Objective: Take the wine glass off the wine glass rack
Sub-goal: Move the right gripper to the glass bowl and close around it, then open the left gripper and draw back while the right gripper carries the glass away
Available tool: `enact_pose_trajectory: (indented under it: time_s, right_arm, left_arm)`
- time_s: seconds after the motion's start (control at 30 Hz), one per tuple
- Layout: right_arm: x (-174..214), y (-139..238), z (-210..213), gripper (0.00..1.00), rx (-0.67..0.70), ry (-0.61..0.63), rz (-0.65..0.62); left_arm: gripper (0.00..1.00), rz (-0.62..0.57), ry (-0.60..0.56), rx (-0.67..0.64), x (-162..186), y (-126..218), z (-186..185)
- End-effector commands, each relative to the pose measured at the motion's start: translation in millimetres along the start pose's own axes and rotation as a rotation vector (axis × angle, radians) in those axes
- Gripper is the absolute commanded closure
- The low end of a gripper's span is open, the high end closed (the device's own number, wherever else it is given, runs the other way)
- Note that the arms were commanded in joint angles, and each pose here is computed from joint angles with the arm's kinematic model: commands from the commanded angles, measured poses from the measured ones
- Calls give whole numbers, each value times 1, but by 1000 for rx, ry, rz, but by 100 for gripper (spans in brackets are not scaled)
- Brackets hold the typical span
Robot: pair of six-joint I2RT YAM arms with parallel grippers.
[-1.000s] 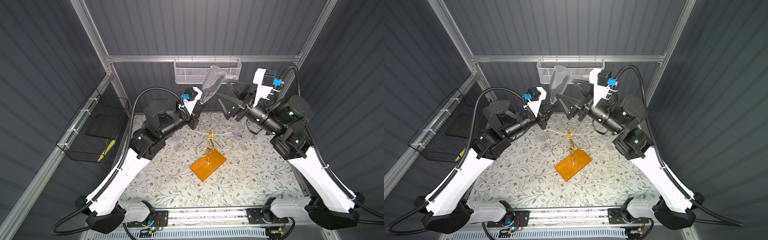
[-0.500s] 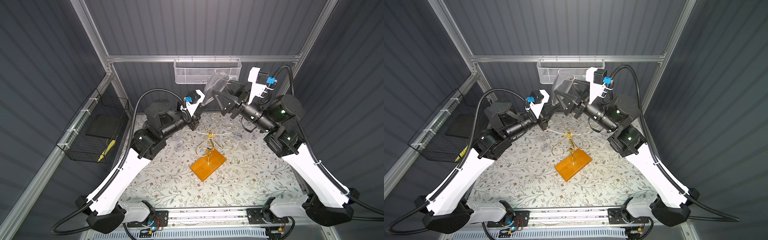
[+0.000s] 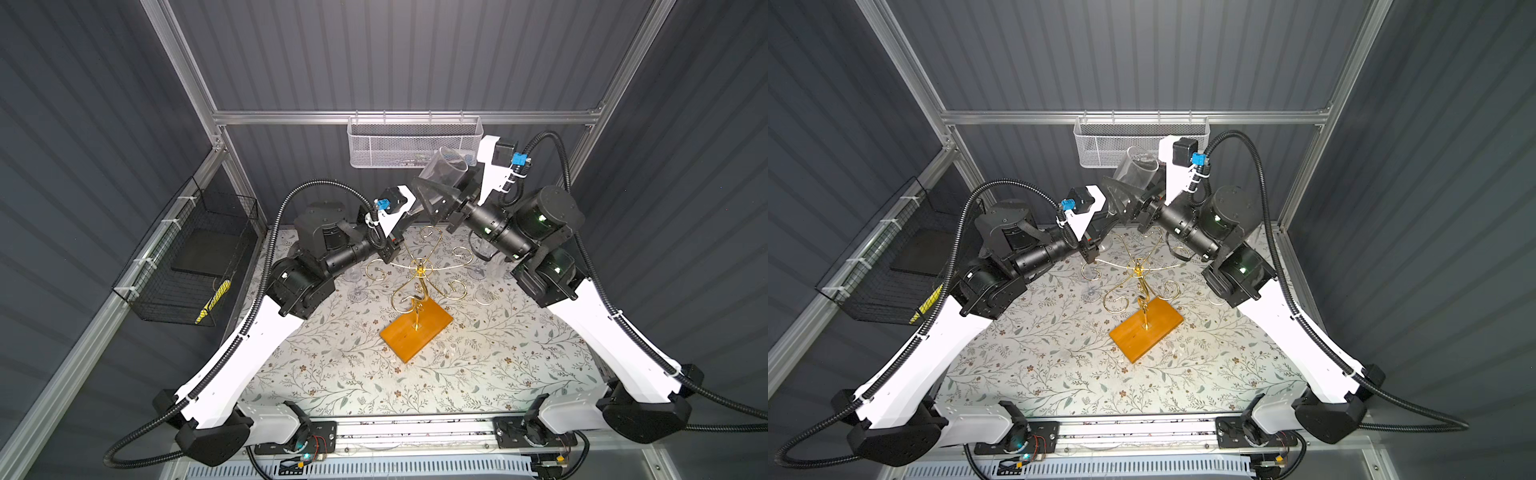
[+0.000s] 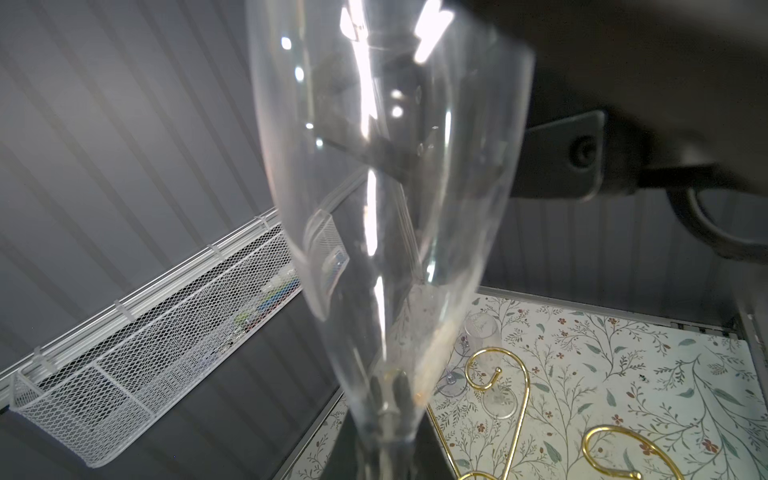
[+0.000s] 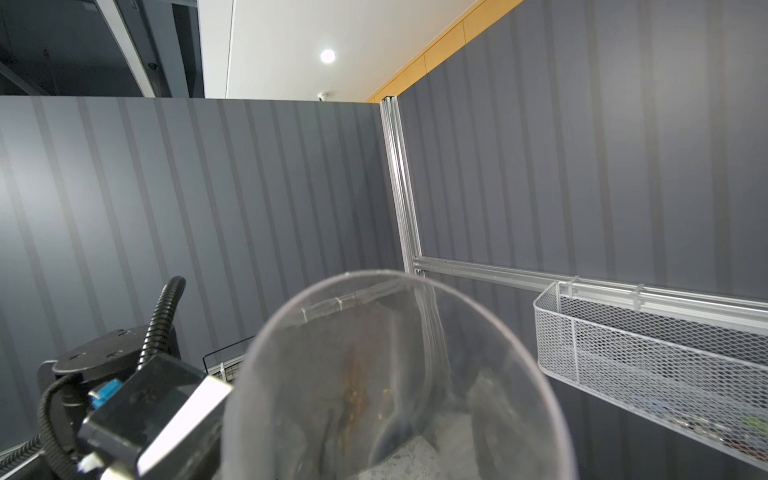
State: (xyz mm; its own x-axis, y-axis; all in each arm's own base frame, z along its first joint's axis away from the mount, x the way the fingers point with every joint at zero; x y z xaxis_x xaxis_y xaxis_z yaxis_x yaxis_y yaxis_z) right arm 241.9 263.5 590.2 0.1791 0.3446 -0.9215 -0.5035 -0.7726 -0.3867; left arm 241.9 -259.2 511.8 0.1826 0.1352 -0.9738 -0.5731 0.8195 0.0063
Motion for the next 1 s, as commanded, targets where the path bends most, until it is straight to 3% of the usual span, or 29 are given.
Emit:
enact_pose_trajectory:
  time_s: [0.0,0.17,0.4,0.43,0.6,0.67,0.87,0.97]
  right_arm:
    - [-21,7,4,29,-16,19,-100]
    - [-22,8,4,41,-35,19,-118]
    - [-20,9,5,48,-46,12,-123]
    - [-20,9,5,49,-48,14,-124]
    - [-21,10,5,51,-46,33,-128]
    - [-23,11,6,51,-51,48,-132]
    - [-34,18,3,51,-32,106,-152]
    - [-40,23,0,51,-6,149,-155]
  left_arm:
    - [100,-21,-30,4,-2,-1,-1]
    - [100,-20,-37,1,-2,0,-1]
    - [100,-33,-37,0,-5,2,-1]
    - [96,-35,-35,-2,-5,2,-1]
    - [56,-50,-22,-9,-7,7,-1]
    - [46,-50,-18,-3,-7,10,-3]
    - [31,-43,-22,-5,-10,27,-5]
    - [28,-53,-21,-15,-14,42,-7]
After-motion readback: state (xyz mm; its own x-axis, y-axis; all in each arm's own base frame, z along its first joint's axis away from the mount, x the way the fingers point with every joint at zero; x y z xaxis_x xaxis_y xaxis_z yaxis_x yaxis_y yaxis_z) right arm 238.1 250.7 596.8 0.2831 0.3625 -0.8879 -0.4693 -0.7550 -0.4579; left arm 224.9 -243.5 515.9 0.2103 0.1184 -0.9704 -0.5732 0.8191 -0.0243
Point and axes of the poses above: each gripper's point midway between its finger pads, its own y axis back along the fingers, its own z axis along the line the jaws close on, x = y × z, the point moved 5 cm from there along y, back along the fingers, and after that the axes turned 7 degrees about y, right-handed, at the moved point
